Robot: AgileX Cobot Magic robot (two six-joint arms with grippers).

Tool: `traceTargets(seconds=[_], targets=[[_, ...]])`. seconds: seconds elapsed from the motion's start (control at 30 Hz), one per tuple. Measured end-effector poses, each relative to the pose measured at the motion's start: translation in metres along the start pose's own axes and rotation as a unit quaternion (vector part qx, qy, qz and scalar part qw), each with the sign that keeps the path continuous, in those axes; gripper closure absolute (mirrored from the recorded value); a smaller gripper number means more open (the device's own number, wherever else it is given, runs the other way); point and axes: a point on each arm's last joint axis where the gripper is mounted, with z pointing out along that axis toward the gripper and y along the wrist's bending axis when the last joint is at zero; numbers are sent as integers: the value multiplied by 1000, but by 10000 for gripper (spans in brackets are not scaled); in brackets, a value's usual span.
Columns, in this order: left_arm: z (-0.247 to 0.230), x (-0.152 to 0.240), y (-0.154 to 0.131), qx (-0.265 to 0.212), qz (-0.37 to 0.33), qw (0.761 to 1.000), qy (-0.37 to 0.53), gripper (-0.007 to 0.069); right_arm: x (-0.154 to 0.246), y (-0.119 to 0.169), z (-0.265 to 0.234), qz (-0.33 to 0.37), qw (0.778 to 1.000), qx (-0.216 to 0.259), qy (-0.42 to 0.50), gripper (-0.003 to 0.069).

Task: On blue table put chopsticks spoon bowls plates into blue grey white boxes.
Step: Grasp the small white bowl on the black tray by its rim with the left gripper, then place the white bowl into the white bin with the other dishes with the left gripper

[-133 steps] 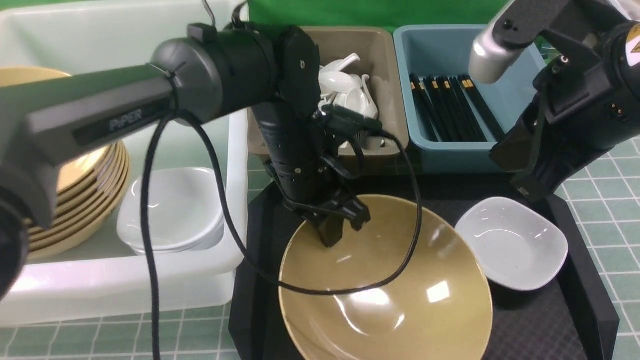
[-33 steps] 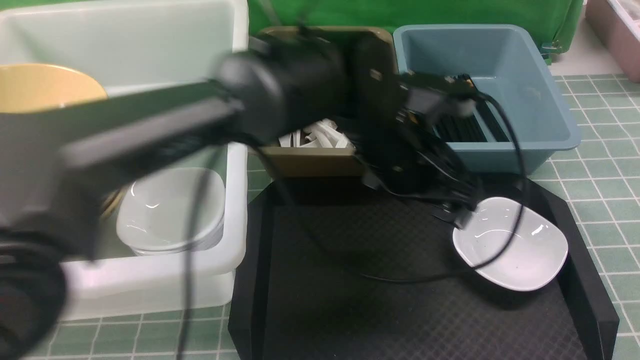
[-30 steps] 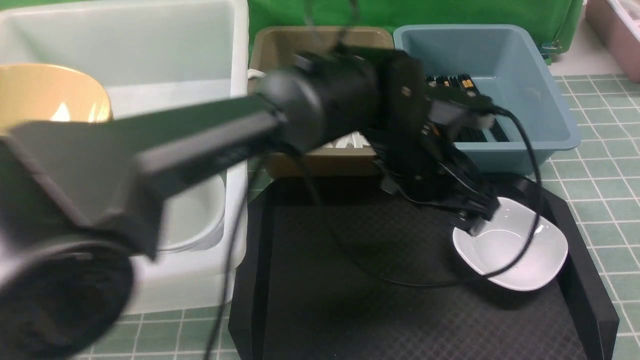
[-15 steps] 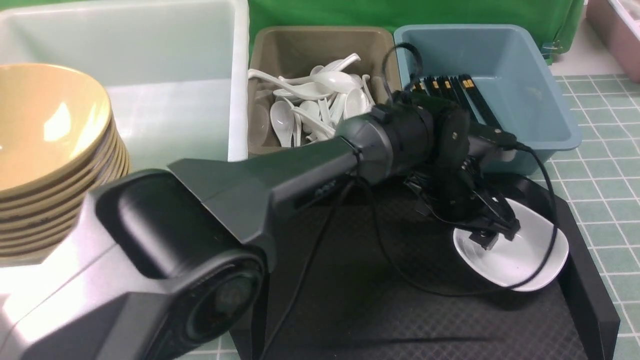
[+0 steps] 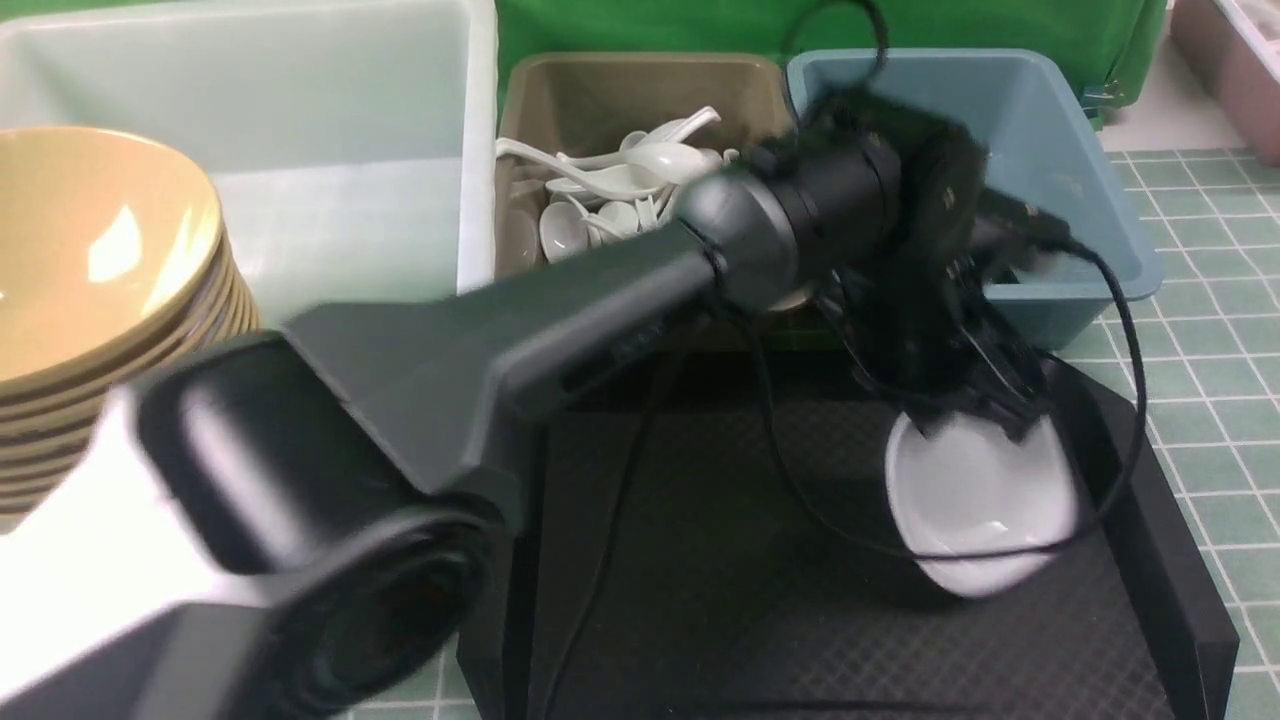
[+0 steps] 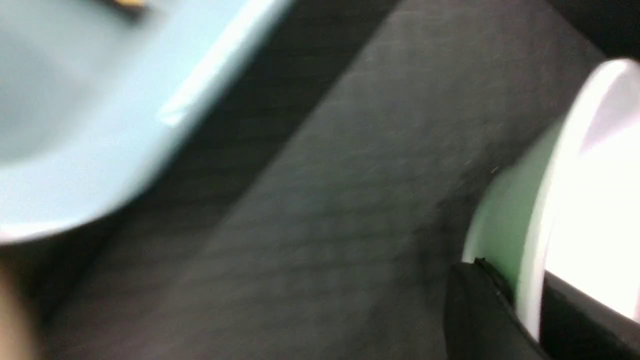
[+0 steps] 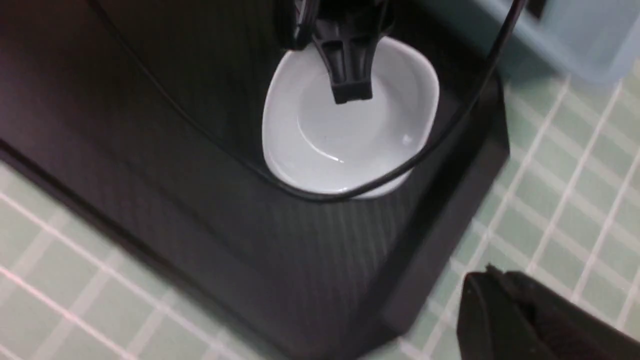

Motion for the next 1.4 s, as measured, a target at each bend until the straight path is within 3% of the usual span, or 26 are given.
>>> traceTargets(seconds=[0.07,0.3,0.4,0.57,0.77,0.9,1.4], targets=[[-16,-1,8,-7,-4,1000,-8,620,-7,1,-6,-2,1000,-10,-22,610],[-168,19,76,-66,-71,991,-90,620,-55,14,-12,-51,988,-118,-89,610],[-196,42,95,-84,-97,987,-92,620,-71,24,-3,-71,982,-152,-88,610],[-232,118,126,-132,-183,971,-82,620,-107,75,5,-153,954,-233,-110,610],[-247,196,130,-174,-269,940,-115,620,-136,120,15,-221,933,-256,-122,610],[-242,223,133,-189,-292,931,-110,620,-149,132,31,-232,932,-256,-113,610],[-186,246,151,-200,-302,931,-50,620,-157,138,45,-232,933,-251,-112,610]])
